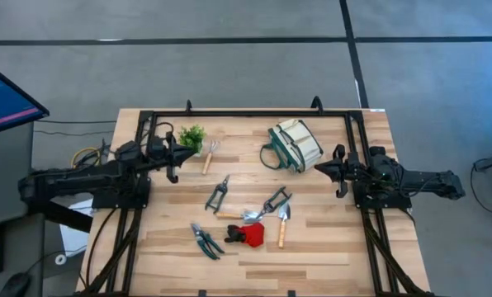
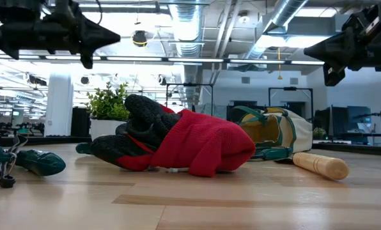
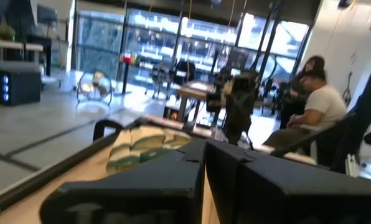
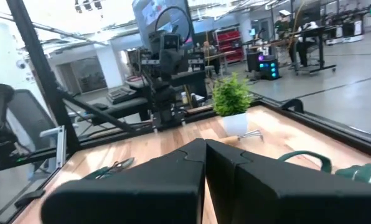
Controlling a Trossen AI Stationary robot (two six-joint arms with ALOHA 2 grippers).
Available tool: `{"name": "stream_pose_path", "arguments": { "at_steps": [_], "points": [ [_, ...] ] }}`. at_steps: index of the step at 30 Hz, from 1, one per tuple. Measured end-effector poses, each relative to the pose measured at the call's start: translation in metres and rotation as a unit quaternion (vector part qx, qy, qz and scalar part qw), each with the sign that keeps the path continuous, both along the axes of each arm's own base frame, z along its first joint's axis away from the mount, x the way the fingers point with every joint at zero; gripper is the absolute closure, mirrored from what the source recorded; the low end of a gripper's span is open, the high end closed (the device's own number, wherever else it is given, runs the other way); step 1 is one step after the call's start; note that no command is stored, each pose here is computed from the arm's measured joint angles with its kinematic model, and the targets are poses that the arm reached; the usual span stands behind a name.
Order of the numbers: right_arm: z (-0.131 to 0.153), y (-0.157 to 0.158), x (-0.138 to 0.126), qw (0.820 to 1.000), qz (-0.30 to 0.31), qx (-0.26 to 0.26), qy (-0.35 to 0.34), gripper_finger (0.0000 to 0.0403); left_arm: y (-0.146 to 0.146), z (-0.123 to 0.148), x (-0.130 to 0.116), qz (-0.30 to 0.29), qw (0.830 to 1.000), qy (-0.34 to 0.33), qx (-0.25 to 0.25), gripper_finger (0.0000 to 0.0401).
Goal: Pick & Place Garden tools in Gardening bag
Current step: Prepare the gardening bag
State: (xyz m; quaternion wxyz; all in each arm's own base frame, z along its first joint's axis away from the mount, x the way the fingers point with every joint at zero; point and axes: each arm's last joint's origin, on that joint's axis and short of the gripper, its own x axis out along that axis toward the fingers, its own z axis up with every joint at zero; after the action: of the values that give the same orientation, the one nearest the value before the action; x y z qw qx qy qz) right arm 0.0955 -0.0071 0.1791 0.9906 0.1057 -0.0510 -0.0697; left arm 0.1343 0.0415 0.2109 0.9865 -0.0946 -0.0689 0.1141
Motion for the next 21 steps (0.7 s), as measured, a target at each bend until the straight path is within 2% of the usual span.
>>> {"name": "stream_pose_path", "arguments": {
  "at_steps": [9,14,21],
  "points": [
    [0.04,-0.002,-0.006,0.998,-0.042,-0.049,-0.025,0.0403,0.006,0.011,0.019,0.0,1.0,0.025,-0.008,0.0399],
    [0.056,-0.003,0.003,0.997,-0.056,-0.051,0.026,0.0403,0.007,0.019,0.021,0.0,1.0,0.016,-0.005,0.0399],
    [0.078,-0.005,0.033,0.991,-0.068,-0.051,0.104,0.0403,0.007,0.026,0.021,0.0,1.0,0.007,-0.002,0.0399]
  ]
}}
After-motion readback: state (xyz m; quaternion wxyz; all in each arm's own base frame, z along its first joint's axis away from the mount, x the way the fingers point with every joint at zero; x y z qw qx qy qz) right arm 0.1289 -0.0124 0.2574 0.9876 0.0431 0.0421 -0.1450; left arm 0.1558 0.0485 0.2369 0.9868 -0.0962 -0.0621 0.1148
